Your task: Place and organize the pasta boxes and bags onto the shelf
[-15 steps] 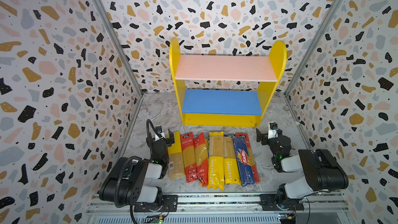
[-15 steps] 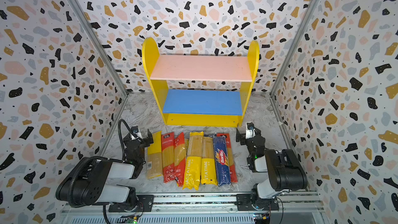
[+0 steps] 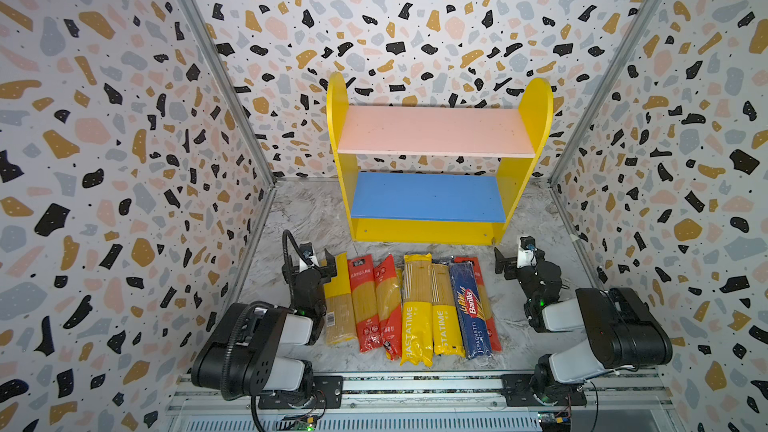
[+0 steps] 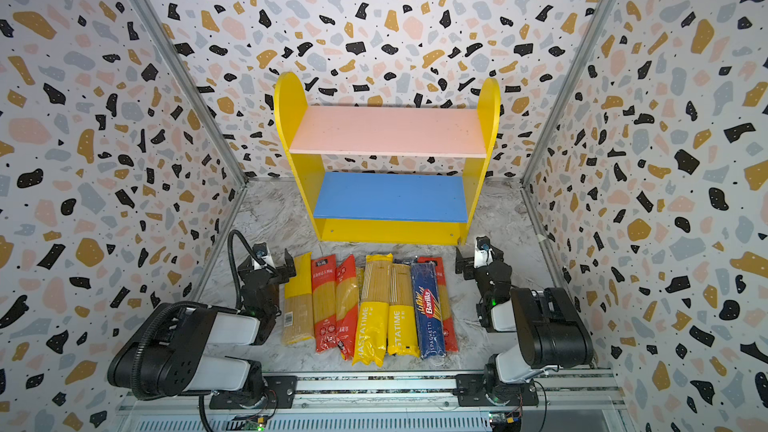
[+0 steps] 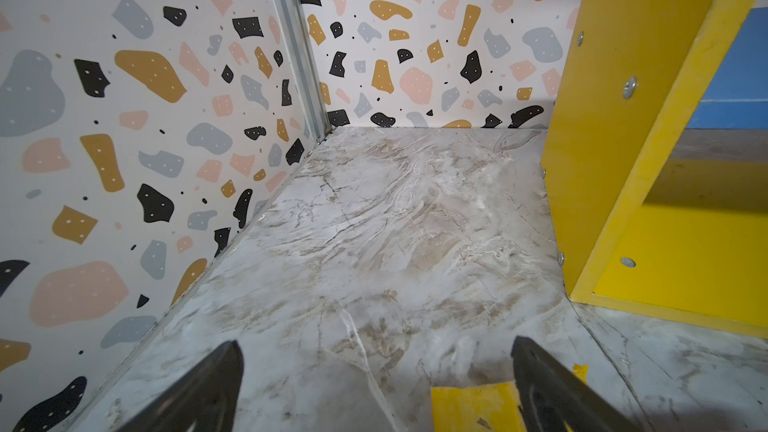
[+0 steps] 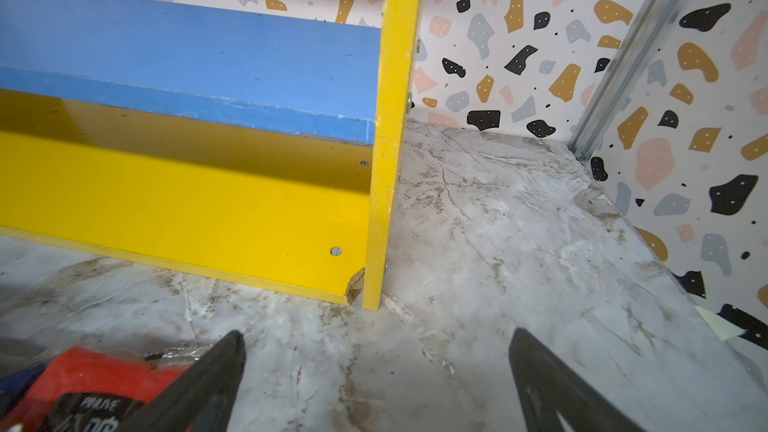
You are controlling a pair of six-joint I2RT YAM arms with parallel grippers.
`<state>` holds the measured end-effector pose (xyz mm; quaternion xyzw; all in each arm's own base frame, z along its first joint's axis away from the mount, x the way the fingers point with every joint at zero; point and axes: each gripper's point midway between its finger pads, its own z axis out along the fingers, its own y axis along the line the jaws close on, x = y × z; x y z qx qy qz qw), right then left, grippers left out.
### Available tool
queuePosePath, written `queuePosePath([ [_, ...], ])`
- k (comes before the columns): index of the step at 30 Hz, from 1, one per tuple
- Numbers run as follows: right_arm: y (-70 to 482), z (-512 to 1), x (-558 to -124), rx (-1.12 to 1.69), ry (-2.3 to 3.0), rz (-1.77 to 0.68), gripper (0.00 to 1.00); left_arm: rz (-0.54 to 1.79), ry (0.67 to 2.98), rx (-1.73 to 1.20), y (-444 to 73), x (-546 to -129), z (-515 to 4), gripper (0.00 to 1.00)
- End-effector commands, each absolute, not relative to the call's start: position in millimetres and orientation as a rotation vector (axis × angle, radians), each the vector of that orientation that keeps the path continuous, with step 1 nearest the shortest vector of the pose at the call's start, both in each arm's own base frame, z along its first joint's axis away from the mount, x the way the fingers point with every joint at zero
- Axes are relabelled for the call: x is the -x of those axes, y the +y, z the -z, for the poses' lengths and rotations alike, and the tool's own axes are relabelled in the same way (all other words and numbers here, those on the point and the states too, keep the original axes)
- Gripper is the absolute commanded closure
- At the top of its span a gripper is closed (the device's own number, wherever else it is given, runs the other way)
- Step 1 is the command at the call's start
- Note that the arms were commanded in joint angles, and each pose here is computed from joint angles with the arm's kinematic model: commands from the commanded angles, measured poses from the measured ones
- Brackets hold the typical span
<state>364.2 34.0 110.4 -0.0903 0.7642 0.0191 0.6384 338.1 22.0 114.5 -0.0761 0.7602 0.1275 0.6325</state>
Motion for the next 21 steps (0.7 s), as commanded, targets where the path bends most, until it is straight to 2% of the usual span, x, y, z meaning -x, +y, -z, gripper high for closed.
queuePosePath([
  [1, 34.8, -123.0, -368.5, 0.198, 1.709, -0.044, 0.01, -0.274, 1.663, 0.193, 22.6, -344.0, -136.2, 0.01],
  [21, 33.9, -123.3, -368.6, 0.191, 1.708, -0.045, 0.01, -0.274, 1.665, 0.187, 21.9, -344.7, -136.0, 0.01],
])
